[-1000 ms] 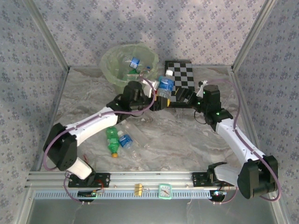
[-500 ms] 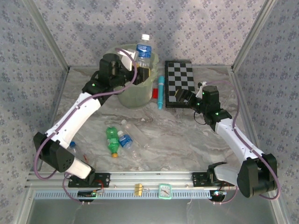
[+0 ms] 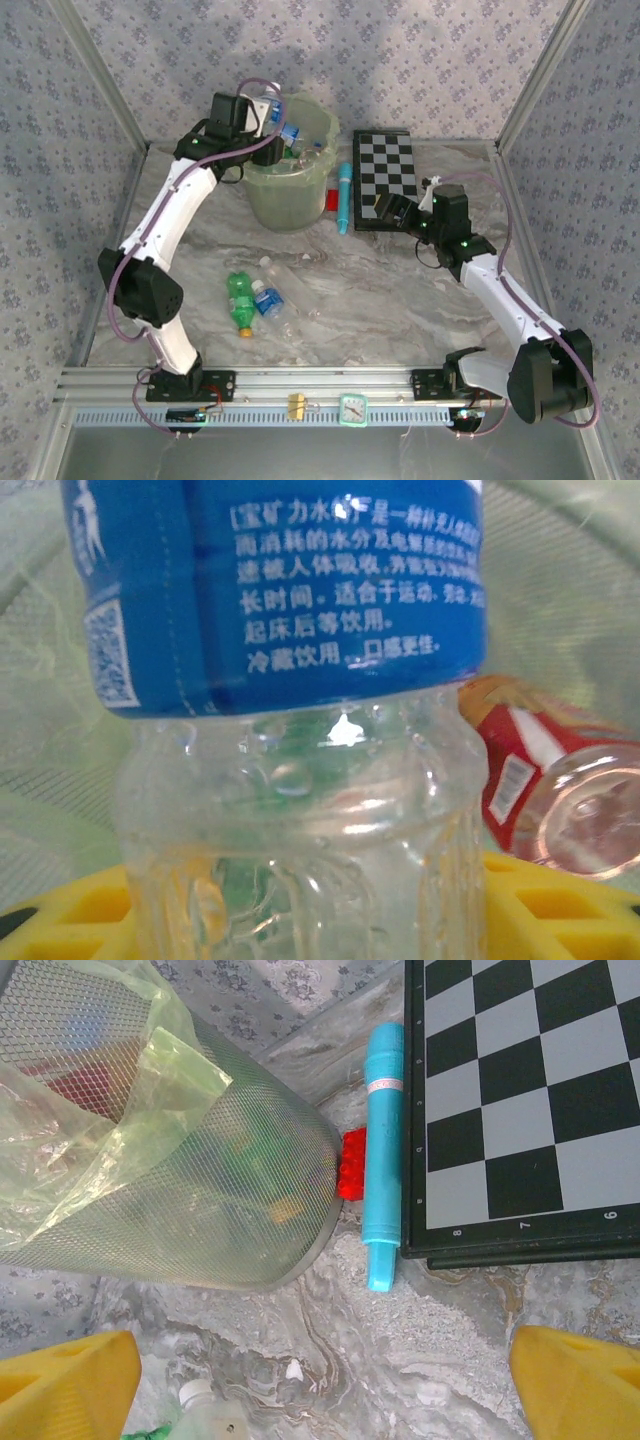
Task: Put the plastic bottles in the bin
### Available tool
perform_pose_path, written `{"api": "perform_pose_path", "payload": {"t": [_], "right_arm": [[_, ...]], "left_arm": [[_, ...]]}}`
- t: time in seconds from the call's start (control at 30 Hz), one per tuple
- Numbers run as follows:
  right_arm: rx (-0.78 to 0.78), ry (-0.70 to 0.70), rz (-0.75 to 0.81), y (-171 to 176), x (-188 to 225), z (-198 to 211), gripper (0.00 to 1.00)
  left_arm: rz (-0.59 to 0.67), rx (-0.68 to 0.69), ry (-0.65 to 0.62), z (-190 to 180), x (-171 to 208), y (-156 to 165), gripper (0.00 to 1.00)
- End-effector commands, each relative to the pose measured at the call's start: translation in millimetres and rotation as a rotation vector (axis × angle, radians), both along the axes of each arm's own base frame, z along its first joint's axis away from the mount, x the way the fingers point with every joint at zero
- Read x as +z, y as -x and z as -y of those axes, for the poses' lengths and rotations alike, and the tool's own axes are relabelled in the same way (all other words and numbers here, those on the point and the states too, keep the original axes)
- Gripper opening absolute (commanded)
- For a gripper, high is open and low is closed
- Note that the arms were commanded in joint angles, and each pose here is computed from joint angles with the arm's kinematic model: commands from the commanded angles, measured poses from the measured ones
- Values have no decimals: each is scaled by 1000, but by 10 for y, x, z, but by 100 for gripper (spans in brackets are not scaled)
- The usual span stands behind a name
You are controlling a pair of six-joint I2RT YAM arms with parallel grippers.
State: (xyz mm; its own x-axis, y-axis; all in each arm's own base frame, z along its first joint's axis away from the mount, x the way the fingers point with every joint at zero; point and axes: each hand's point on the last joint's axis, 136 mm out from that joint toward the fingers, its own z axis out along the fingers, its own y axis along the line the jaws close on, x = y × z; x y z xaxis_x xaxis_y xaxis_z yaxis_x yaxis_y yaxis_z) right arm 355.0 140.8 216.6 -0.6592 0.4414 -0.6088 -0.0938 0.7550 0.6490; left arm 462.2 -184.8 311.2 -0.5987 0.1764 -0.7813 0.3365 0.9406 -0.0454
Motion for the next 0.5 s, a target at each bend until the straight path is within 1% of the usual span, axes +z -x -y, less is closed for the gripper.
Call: {"api": "perform_pose_path", "payload": {"t": [0.0,0.17,0.27,0.4,0.47], "right_arm": [[-3,24,-2,25,-40,42,97],[1,28,-7,38,-51,42,97],[2,29,-10,49,-55,41,97],[3,28,-6,50,-53,37,97],[6,28,-6,55,-58,28,97]], "left_arm": [[-25,24,-102,-151,-12,66,60],[-28,42,-109,-175,-36,47,67],[-18,58,-101,-191,3,43,78],[35,80,-62,-207,207,53,89],[71,92,-35,-220,331,74,91]]}}
